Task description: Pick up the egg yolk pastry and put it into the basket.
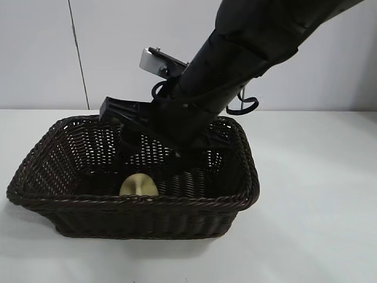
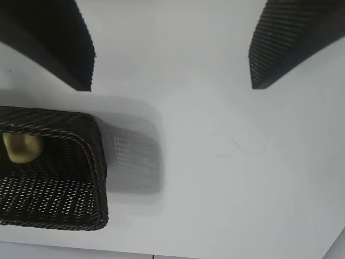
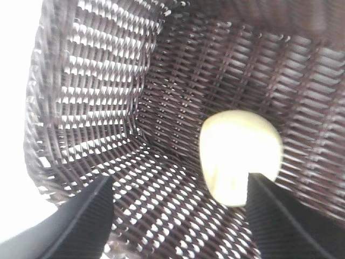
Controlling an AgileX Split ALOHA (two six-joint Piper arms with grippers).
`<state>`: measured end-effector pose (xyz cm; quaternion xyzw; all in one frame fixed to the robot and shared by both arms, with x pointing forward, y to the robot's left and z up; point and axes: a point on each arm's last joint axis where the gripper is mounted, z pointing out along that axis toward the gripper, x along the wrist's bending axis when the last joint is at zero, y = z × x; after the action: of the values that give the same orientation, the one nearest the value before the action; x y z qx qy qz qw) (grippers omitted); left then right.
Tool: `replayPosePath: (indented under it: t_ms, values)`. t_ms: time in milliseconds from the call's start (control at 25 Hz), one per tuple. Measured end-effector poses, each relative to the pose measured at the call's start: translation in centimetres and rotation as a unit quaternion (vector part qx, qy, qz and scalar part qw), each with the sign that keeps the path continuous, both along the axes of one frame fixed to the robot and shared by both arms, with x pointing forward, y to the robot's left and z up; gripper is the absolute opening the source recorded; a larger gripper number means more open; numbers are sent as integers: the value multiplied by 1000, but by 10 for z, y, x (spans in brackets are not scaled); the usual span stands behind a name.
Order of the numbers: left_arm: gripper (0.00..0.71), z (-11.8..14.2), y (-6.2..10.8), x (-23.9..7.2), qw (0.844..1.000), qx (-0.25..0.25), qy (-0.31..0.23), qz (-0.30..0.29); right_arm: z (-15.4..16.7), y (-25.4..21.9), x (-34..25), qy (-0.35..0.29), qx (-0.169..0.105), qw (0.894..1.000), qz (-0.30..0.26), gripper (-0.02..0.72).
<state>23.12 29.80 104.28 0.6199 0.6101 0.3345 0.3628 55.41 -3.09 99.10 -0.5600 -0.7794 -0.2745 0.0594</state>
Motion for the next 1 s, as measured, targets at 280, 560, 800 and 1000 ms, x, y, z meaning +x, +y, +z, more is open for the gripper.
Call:
replayPosePath:
  t_ms: [280,560,800,1000]
  values:
    - [571,0,0,0,1000,0,0,0,37,-18,13,3,-101,995,19,505]
    - [571,0,0,0,1000,0,0,0,52,-47,22,36,-174,984,-5,505]
    - [571,0,0,0,1000,0,0,0,52,-85,43,54,-179,981,-61,505]
    - [571,0,0,0,1000,0,0,0,53,-133,63,57,-193,972,-120,504]
